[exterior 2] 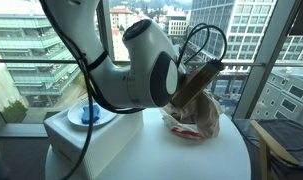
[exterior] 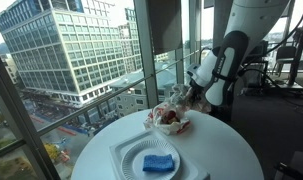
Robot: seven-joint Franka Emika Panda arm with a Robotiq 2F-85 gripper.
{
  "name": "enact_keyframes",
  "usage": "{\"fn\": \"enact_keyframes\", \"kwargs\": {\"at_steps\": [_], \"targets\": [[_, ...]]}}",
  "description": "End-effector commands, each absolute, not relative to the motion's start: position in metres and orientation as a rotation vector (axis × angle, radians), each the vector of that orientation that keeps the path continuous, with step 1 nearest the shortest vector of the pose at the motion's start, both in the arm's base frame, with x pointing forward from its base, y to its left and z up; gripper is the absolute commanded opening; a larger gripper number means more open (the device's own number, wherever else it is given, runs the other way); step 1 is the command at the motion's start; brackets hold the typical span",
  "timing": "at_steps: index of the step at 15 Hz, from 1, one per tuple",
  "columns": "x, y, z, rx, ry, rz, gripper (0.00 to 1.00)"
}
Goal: Fold the clothes, then place them into the plastic
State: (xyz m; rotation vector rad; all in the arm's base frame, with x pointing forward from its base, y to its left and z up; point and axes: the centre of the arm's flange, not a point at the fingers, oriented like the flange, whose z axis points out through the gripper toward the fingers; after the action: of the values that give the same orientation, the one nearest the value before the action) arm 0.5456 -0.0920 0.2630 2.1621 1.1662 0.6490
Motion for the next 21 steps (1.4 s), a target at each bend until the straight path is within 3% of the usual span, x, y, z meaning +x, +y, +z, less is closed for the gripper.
{"fn": "enact_keyframes", "kwargs": {"at_steps": [1, 10, 21], "targets": [[0.604, -0.094, 0.273, 2.169, 1.175, 0.744, 0.15], [0.683, -0.102, 0.226, 2.299, 1.293, 0.866, 0.15], [0.73, -0.125, 0.139, 2.365, 1.434, 0.872, 0.15]]}}
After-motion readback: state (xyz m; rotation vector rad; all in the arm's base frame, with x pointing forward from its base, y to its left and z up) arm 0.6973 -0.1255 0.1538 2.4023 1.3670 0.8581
